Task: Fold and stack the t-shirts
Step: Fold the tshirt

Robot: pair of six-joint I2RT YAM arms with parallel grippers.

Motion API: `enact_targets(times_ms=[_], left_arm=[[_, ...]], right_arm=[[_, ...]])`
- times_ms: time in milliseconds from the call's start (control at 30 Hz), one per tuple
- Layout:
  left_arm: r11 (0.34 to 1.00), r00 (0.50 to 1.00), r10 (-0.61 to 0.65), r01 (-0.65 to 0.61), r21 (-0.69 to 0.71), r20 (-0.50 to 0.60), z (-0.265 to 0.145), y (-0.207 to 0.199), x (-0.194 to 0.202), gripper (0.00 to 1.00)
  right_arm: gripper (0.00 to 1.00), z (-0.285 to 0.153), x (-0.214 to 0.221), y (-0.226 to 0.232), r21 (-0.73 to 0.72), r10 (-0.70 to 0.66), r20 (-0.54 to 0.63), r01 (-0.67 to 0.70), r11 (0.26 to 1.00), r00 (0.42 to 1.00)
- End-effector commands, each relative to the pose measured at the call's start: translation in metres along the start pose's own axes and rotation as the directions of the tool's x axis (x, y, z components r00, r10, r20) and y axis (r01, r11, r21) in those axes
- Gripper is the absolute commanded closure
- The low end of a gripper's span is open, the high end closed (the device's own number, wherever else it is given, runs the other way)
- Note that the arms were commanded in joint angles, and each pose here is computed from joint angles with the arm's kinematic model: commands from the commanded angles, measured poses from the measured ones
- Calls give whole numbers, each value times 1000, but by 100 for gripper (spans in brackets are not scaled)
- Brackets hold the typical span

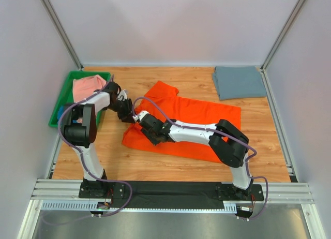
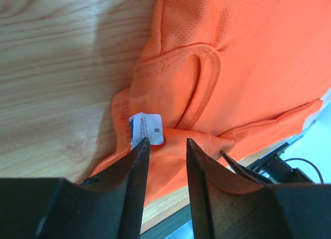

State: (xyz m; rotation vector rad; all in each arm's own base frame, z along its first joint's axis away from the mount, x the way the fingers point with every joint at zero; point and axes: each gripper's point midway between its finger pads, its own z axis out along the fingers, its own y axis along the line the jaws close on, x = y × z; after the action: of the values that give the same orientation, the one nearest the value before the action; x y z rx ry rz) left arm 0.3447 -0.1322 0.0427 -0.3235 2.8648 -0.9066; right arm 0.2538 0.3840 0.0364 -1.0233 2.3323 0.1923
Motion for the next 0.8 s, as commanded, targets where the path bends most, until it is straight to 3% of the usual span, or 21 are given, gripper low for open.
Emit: enact_targets(times_ms=[0,367,767], left_arm=[[1000,1000,9,-9,8,0,7,-3,0,59],[1000,1000,10,-10,0,23,3,-9,2,58],[999,999,-27,26,34,27,-4,-23,0,58]], right_arm=[[62,-18,-22,-2,-5,24,84,-24,1000,996],[60,-20,-14,0,41,-39,89,36,999,995],[56,-12,-13,-28,235,-85,101,59,970,991]])
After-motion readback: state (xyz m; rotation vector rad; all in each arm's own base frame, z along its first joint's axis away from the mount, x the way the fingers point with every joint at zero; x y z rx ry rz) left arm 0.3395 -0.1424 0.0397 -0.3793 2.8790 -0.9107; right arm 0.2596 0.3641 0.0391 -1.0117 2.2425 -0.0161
